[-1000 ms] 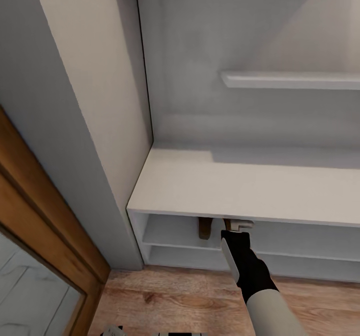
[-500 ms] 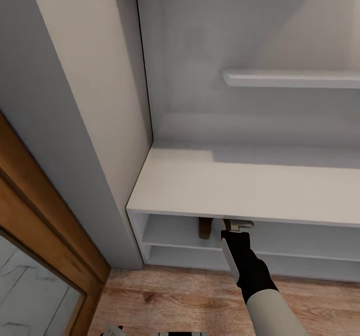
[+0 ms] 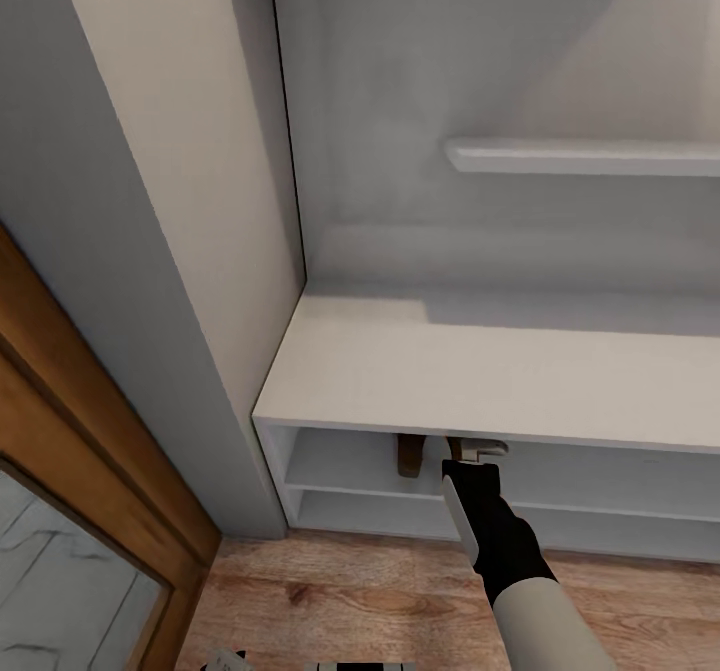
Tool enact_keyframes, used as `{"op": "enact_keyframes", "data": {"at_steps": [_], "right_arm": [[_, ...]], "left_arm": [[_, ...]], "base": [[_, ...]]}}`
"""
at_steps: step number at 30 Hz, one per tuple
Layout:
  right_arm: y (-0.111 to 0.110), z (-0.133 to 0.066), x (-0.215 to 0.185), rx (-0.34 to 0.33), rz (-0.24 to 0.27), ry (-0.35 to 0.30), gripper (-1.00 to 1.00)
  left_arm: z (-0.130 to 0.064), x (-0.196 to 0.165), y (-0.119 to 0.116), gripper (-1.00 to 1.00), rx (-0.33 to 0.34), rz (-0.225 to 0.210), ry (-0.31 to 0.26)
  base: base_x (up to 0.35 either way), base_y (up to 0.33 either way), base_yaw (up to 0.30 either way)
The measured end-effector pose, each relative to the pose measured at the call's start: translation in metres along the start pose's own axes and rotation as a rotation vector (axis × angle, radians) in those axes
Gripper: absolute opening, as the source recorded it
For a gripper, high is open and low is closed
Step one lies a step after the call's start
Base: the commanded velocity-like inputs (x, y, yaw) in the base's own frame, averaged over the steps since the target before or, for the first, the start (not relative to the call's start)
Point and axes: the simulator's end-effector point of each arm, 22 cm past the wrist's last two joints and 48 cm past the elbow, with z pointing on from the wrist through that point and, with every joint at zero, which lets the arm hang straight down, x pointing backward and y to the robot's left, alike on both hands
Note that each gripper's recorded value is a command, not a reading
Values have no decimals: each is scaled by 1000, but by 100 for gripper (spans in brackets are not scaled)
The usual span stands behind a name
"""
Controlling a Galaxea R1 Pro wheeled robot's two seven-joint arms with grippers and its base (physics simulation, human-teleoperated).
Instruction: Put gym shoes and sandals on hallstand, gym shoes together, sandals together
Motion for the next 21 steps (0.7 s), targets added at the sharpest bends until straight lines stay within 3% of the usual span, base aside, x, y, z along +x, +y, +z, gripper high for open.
{"op": "enact_keyframes", "data": {"at_steps": [21], "right_arm": [[0, 0, 0, 0, 1, 0, -100]], "left_arm": [[0, -1, 0, 100, -1, 0, -3]], "base": [[39, 7, 0]]}}
